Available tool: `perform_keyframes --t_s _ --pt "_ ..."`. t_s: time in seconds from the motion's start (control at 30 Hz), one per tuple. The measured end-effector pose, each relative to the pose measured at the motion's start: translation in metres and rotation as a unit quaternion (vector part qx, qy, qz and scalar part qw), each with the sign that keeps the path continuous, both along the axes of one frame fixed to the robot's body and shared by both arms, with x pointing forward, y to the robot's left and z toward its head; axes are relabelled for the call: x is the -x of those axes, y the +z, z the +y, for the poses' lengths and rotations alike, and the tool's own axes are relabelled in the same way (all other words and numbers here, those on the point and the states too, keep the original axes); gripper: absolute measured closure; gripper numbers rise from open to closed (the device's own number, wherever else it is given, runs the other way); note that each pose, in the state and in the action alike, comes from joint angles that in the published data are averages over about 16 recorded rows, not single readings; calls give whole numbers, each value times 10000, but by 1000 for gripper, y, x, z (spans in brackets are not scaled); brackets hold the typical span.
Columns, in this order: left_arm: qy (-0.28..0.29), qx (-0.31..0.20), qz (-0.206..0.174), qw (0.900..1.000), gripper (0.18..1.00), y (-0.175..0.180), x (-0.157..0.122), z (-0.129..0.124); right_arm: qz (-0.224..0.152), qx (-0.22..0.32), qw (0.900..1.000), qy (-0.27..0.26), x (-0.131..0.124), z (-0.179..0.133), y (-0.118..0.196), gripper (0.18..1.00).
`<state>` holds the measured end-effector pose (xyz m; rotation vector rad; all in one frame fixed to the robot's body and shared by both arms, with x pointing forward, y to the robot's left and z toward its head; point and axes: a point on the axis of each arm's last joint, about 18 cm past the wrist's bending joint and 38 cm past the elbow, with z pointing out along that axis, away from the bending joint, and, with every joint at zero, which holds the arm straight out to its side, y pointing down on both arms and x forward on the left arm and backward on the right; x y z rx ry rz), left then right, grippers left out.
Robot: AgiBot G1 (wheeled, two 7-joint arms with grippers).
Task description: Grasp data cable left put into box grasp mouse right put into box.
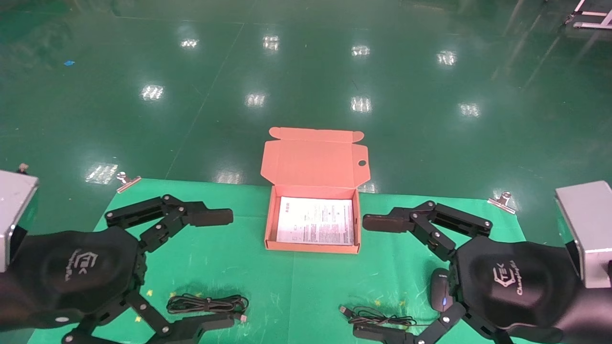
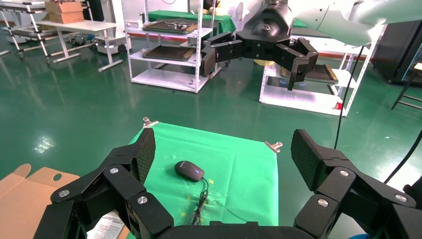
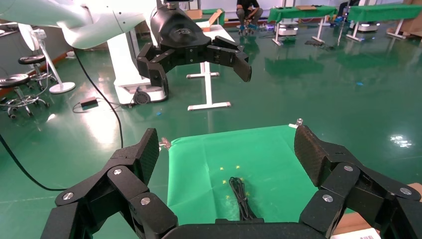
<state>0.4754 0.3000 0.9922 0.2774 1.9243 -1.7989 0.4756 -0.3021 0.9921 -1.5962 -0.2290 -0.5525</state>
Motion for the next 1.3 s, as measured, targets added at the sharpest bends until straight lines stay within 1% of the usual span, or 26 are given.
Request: perform_keyframes --t_s 1.3 --pt "4 -18 -2 10000 183 0 0 0 -2 0 10000 -1 0 0 0 178"
